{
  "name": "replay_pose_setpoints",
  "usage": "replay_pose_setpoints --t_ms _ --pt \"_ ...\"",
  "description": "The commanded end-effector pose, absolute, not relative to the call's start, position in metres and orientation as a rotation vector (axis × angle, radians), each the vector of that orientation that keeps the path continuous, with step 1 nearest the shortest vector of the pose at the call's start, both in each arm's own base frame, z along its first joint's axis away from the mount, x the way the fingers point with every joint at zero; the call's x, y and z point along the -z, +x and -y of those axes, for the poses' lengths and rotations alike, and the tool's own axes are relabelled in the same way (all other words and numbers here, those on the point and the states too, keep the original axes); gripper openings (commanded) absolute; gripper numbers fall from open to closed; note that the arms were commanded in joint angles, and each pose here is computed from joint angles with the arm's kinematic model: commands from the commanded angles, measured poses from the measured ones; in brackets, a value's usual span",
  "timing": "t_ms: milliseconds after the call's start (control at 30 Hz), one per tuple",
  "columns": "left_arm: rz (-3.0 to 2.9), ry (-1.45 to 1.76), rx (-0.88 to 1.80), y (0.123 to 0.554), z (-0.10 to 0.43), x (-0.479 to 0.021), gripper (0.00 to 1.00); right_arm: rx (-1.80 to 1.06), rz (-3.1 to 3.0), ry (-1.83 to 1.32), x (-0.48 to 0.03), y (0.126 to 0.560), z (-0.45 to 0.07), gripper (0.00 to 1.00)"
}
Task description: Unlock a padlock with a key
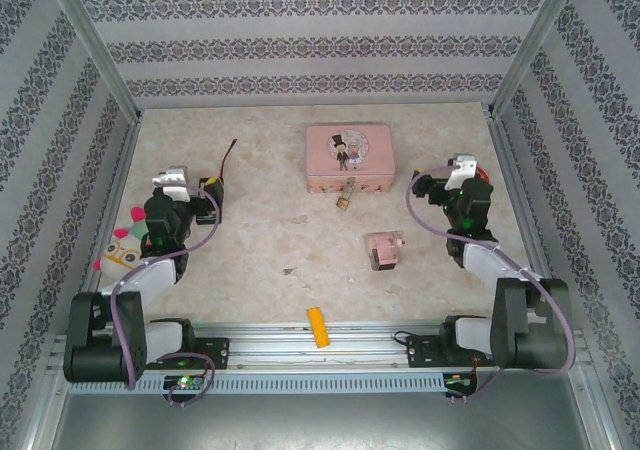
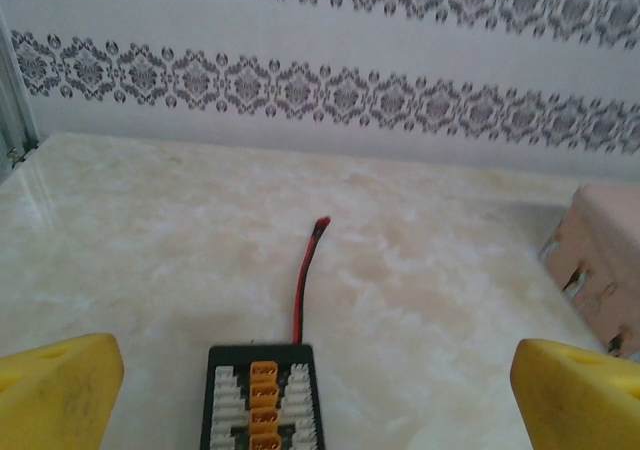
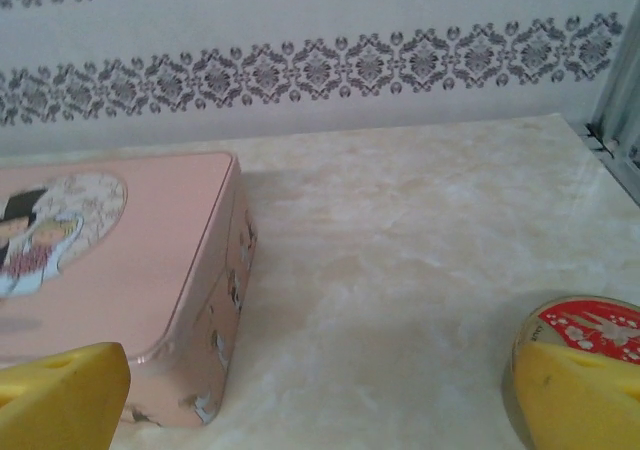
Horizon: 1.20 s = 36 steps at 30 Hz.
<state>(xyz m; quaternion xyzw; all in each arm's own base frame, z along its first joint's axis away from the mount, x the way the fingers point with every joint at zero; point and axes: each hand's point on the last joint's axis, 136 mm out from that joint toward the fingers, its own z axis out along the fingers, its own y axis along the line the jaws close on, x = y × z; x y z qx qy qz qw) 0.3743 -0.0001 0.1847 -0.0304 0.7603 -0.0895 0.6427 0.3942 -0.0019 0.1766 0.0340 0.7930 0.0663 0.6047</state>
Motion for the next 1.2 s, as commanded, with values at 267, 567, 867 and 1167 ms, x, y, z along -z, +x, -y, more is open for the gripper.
replay_pose_setpoints --t_ms 267,567,867,1167 --pt "-1.858 -0.352 0.509 0.396 0.063 -0.208 0.99 -0.417 -2.141 0.332 -0.163 0.416 -0.016 0.98" --pt "-2.022 -0.165 0.698 0.455 0.201 -0.182 0.99 -0.639 -2.213 0.334 -0.146 0.454 -0.049 0.98" --pt "-2.148 -0.114 0.753 0.498 0.264 -0.143 0.99 -0.677 -2.297 0.336 -0.123 0.483 -0.060 0.94" --pt "-2.224 -0.054 0.780 0.517 0.302 -0.116 0.94 -0.742 -2.366 0.318 -0.103 0.504 -0.079 0.83"
